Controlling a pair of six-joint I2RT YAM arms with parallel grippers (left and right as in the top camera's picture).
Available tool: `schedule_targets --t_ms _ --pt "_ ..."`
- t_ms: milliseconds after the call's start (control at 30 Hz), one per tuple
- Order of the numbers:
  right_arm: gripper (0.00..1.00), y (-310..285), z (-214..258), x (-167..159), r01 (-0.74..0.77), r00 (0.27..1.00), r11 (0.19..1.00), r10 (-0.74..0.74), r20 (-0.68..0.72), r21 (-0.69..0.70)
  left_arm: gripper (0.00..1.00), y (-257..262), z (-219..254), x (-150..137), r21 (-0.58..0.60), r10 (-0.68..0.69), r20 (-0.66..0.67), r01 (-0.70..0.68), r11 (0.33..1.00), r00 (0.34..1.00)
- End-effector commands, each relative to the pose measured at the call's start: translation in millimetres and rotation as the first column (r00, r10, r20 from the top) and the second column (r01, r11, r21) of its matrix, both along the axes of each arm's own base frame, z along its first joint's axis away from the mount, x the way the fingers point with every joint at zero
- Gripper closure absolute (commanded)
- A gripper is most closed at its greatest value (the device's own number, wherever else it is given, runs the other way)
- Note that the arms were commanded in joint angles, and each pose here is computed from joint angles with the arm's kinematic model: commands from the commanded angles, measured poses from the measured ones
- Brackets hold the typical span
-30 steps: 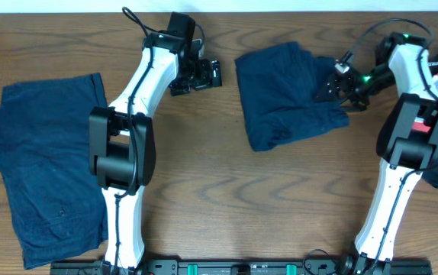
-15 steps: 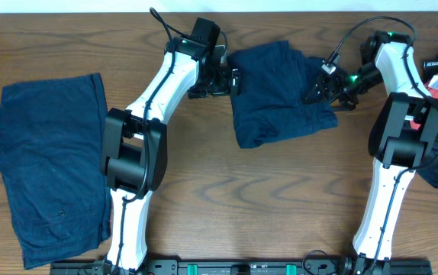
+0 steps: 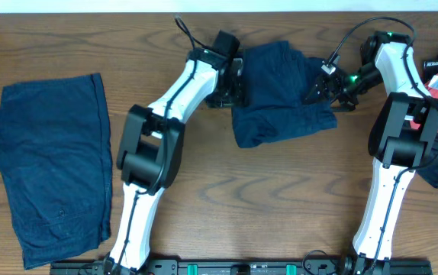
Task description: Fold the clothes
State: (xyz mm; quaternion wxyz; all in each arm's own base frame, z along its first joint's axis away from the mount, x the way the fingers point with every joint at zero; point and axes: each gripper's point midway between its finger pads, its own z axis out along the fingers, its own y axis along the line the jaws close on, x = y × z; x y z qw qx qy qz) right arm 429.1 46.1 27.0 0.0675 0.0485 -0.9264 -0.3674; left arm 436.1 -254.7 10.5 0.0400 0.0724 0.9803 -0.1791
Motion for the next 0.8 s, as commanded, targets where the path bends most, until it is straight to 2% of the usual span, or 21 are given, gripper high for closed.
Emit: schedule_targets --t_ms 0,33,100,167,200,667,700,767 --pt "0.01 1.6 -27.8 -11.3 -0.021 0.997 0.999 0.019 -0.078 -0.027 0.81 14.3 -16.7 3.4 0.022 0.051 -0.037 -0.05 0.999 0.998" --pt "0.01 1.7 -27.8 -11.4 -0.021 0.997 0.999 0.019 -0.078 -0.027 0.87 15.6 -16.7 4.3 0.022 0.053 -0.036 -0.053 0.998 0.998" --pt "0.02 1.7 -27.8 -11.4 -0.021 0.997 0.999 0.019 -0.078 -0.027 0.88 16.6 -16.5 6.4 0.02 0.057 -0.031 -0.056 0.998 0.998" --pt "0.13 2.3 -27.8 -11.4 -0.019 0.997 0.999 0.017 -0.081 -0.028 0.89 16.1 -16.5 6.2 0.019 0.055 -0.03 -0.054 0.998 0.998" --pt "0.13 3.0 -27.8 -11.4 -0.016 0.996 0.999 0.013 -0.085 -0.029 0.89 14.5 -16.5 5.3 0.019 0.052 -0.031 -0.051 0.998 0.998" --pt "0.12 50.4 -31.7 2.9 -0.054 0.998 0.996 0.051 -0.043 -0.072 0.84 -23.6 -18.9 -15.8 0.069 -0.054 0.006 0.053 0.996 0.999" --pt "0.14 53.1 -32.2 3.3 -0.056 0.998 0.995 0.053 -0.042 -0.077 0.84 -25.0 -18.9 -16.6 0.071 -0.058 0.008 0.057 0.996 0.998" --pt "0.27 56.0 -34.8 3.5 -0.053 0.998 0.993 0.048 -0.051 -0.102 0.84 -26.9 -18.9 -17.9 0.07 -0.062 0.007 0.061 0.996 0.998"
